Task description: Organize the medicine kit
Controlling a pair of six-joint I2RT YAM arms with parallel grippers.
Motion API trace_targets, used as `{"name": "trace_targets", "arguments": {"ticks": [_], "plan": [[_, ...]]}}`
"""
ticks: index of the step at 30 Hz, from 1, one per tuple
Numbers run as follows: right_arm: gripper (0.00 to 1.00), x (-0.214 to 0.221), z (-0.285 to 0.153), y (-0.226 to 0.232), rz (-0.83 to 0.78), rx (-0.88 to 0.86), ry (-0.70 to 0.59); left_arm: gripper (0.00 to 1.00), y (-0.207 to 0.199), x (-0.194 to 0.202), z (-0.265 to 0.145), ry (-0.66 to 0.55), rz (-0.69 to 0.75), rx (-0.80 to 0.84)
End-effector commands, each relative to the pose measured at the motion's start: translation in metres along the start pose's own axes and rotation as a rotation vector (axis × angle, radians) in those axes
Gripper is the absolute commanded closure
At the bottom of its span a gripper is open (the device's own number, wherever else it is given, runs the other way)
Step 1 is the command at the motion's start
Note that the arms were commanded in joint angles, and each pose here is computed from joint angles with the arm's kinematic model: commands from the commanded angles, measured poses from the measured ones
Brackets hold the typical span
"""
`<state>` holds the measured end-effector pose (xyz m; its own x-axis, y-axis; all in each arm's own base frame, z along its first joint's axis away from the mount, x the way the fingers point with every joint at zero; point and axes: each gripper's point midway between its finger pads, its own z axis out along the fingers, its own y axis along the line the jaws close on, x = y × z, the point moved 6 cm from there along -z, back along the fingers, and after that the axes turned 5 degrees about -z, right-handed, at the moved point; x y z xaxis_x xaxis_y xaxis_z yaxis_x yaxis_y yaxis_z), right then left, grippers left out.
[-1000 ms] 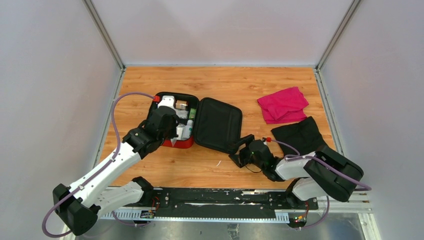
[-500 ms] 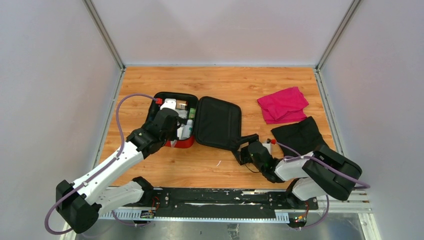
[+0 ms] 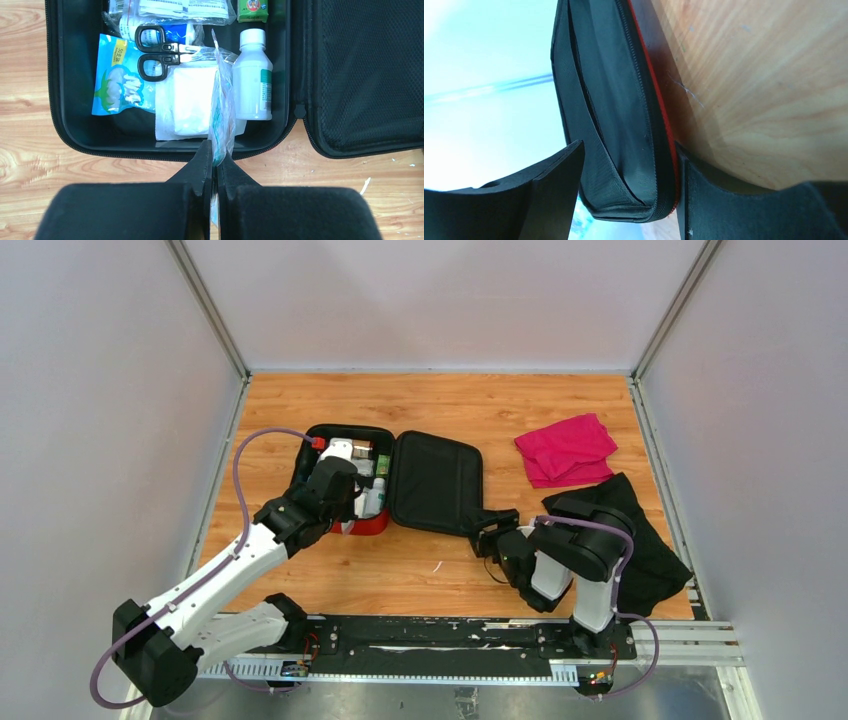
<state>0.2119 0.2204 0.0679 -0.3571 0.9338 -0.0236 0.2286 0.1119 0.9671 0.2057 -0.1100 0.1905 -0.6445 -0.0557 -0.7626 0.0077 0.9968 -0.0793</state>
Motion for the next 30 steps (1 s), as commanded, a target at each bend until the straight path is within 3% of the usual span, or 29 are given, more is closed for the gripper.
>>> {"name": "trace_targets", "arguments": {"ticks": [1,14,21,30], "plan": [[0.33,0.003,0.000,0.012,-0.179,-0.086,-0.011,1.00,0.006,0.004,0.001,0.006,0.000,-0.029],[0.47,-0.007,-0.003,0.035,-0.350,-0.181,-0.029,1.00,0.006,0.006,0.000,0.008,-0.010,-0.014],[0.45,-0.005,-0.009,0.058,-0.435,-0.268,-0.018,1.00,0.004,0.007,0.000,0.013,-0.013,-0.002],[0.43,-0.016,-0.023,0.068,-0.585,-0.256,-0.056,1.00,0.002,-0.003,-0.009,-0.005,-0.025,0.018]]}}
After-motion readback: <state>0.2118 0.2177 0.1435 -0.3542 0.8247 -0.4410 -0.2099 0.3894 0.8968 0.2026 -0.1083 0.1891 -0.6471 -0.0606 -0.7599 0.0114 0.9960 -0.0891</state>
